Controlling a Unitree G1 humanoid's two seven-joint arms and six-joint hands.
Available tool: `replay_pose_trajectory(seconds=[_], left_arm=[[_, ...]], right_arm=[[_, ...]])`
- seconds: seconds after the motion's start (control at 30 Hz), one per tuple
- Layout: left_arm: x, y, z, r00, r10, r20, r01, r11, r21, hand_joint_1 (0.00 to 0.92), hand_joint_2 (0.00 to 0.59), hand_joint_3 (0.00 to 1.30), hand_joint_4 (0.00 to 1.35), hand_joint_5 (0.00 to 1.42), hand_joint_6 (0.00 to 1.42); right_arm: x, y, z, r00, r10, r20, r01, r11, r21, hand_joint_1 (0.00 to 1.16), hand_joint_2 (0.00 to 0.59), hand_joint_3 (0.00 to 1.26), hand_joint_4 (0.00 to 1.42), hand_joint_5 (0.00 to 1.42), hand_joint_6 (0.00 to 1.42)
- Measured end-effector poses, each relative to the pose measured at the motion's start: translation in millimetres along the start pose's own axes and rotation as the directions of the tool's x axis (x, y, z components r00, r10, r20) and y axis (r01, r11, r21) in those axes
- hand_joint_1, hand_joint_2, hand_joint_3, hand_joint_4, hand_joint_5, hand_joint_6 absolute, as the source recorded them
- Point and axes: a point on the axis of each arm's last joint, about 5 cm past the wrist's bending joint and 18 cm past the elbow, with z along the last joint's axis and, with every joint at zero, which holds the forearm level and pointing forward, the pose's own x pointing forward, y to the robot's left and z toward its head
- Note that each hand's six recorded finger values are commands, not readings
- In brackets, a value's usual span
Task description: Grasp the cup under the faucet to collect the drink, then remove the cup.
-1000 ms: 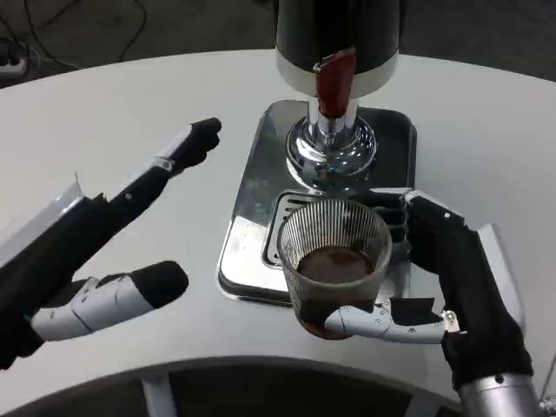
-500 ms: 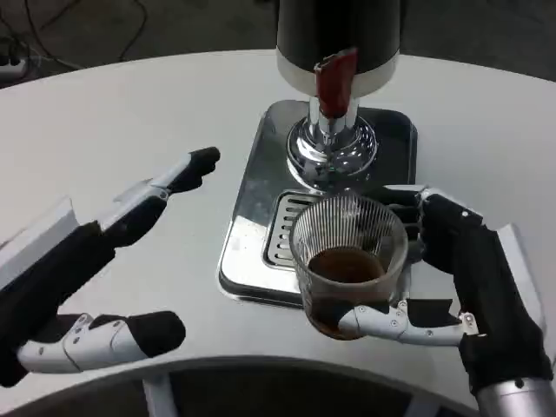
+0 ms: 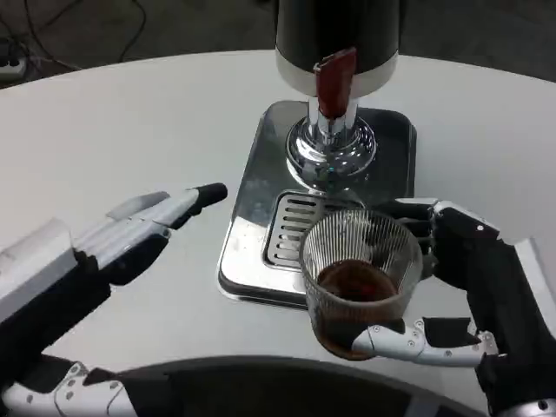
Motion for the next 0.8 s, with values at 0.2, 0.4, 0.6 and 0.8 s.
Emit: replay_pose_trajectory(seconds=[0.2, 0.4, 0.6, 0.8], left_arm=[[-3.9, -3.3, 2.2, 0.999, -0.034, -0.001, 0.034, 0.999, 0.034, 0.0, 0.094, 0.02, 0.0, 0.06, 0.01], [-7.0, -3.2, 5.6, 0.998, -0.053, 0.018, 0.051, 0.995, 0.083, 0.0, 0.094, 0.03, 0.0, 0.06, 0.0], [-14.2, -3.2, 10.3, 0.997, -0.07, 0.04, 0.064, 0.988, 0.141, 0.0, 0.095, 0.03, 0.0, 0.03, 0.0], [-24.1, -1.4, 14.1, 0.994, -0.097, 0.042, 0.087, 0.975, 0.204, 0.0, 0.095, 0.02, 0.0, 0.0, 0.0]], right_arm=[[-3.3, 0.1, 1.1, 0.9997, 0.022, -0.008, -0.022, 1.0, 0.013, 1.07, 0.04, 0.67, 0.71, 0.83, 0.88], [-5.7, 0.7, 1.5, 0.9988, 0.048, -0.014, -0.047, 0.999, 0.012, 1.07, 0.039, 0.68, 0.71, 0.83, 0.88], [-6.0, -1.8, 6.7, 0.9981, 0.061, 0.009, -0.061, 0.998, 0.007, 1.07, 0.039, 0.68, 0.71, 0.83, 0.88], [-5.9, -5.5, 8.6, 0.9958, 0.091, 0.008, -0.091, 0.996, 0.002, 1.07, 0.039, 0.68, 0.71, 0.83, 0.88]])
